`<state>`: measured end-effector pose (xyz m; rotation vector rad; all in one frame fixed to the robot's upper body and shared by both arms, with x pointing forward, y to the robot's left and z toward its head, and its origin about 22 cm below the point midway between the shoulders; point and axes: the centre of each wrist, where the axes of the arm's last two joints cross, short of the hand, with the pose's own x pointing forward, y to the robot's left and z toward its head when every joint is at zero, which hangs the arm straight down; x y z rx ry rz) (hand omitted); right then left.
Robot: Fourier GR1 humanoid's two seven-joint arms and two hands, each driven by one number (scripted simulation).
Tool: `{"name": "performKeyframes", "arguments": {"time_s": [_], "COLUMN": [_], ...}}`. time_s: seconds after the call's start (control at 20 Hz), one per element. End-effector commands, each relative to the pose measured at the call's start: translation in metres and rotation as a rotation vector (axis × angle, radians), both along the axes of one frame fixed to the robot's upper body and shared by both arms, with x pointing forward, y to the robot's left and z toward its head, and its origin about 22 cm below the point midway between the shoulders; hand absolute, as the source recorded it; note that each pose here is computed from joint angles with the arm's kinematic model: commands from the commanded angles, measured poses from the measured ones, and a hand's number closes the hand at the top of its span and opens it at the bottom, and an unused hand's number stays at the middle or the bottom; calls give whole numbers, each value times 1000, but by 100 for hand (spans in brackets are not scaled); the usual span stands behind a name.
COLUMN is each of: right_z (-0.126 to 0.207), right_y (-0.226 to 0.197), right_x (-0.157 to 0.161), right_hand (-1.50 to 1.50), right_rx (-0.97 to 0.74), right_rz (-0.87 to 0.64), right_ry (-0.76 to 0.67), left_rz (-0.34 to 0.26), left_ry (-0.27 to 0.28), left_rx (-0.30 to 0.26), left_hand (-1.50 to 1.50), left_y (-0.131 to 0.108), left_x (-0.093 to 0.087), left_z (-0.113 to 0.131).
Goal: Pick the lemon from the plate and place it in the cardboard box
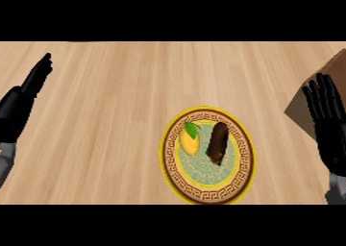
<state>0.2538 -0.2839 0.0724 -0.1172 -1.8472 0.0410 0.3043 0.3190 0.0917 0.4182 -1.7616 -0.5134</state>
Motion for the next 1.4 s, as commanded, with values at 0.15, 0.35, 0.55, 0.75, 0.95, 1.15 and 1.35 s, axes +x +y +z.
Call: {"name": "performKeyframes", "arguments": {"time_s": [0.15, 0.35, 0.55, 0.75, 0.95, 1.15, 1.35], "right_z": [98, 120, 97, 84, 103, 118, 124], "right_y": [28, -1, 23, 22, 41, 62, 98], "right_x": [18, 21, 30, 27, 17, 16, 0], "right_hand": [-150, -150, -150, -150, -150, -150, -150], "right_rx": [-99, -539, -562, -750, -931, -1164, -1336], "right_rz": [118, 87, 208, 304, 354, 401, 479], "right_ry": [-239, -169, -247, -324, -311, -175, -112], "left_rz": [-118, -214, -216, -220, -209, -219, -212], "left_ry": [4, 89, 88, 90, 89, 93, 95], "left_rx": [-57, -141, -142, -159, -156, -144, -149], "left_hand": [0, 0, 0, 0, 0, 0, 0], "left_y": [-20, -52, -65, -42, -54, -53, -53], "left_x": [-1, -7, -10, -10, -14, -3, -5], "left_z": [1, -19, -22, -38, -29, -18, -26]}}
